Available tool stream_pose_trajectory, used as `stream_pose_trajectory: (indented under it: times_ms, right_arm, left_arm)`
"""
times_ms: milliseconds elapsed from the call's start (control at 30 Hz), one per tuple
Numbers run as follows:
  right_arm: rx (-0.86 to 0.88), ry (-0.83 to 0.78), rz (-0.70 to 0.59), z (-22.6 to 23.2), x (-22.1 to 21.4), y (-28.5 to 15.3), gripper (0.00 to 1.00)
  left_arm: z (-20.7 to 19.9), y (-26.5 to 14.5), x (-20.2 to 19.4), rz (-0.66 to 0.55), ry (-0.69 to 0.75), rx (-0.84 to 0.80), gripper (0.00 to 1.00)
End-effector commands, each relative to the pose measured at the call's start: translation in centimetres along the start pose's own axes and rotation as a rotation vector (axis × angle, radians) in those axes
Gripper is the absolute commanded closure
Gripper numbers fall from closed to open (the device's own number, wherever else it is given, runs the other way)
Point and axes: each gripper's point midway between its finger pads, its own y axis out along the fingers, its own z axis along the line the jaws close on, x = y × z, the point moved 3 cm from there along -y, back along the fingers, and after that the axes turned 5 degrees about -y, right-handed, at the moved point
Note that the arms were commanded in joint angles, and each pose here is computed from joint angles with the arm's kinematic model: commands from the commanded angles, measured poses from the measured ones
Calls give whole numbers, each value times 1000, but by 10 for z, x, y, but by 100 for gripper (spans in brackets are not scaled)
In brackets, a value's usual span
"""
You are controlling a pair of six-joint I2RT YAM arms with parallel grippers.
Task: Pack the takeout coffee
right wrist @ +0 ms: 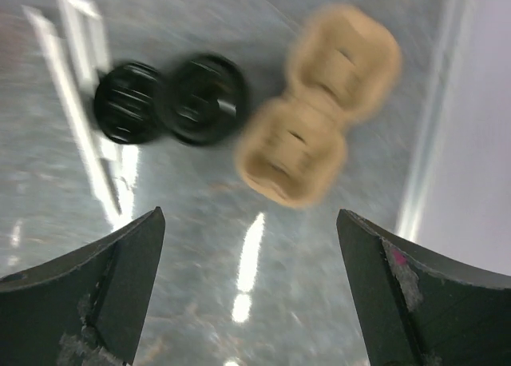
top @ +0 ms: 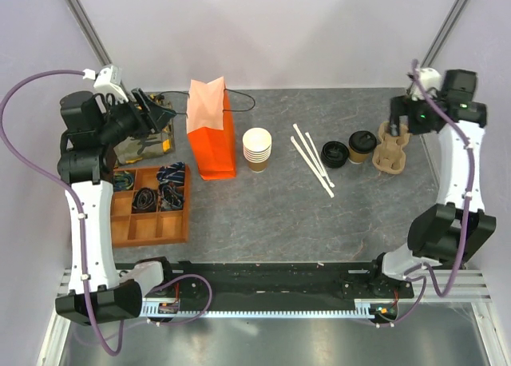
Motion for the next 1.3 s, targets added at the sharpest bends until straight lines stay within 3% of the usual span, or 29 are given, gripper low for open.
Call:
stream_pose_trajectory:
  times_ms: [0,200,300,333,433,700,1267]
  right_arm:
    - [-2,12,107,-44,-37,-12,4]
    - [-61,184,248,-97,-85,10,28]
    - [-75,227,267,-108,-90,26,38]
    - [-74,241,264,-109,-90,30,46]
    - [-81,275,271,-118,-90,49,53]
    - [-126,166,309,-117,-80,94,55]
    - [-71,166,382,-115,-101,136,66]
  left_arm:
    - [-16,-8,-4,5,-16,-83,35]
    - [-19,-5,-19,43,-39,-147,36]
    - [-21,-3,-25,56,-12,-190,36]
    - [-24,-1,-26,56,6,-209,35]
    - [-31,4,-36,83,52,-252,35]
    - [-60,18,-66,160,179,-366,34]
    - [-58,32,-73,179,130,-373,34]
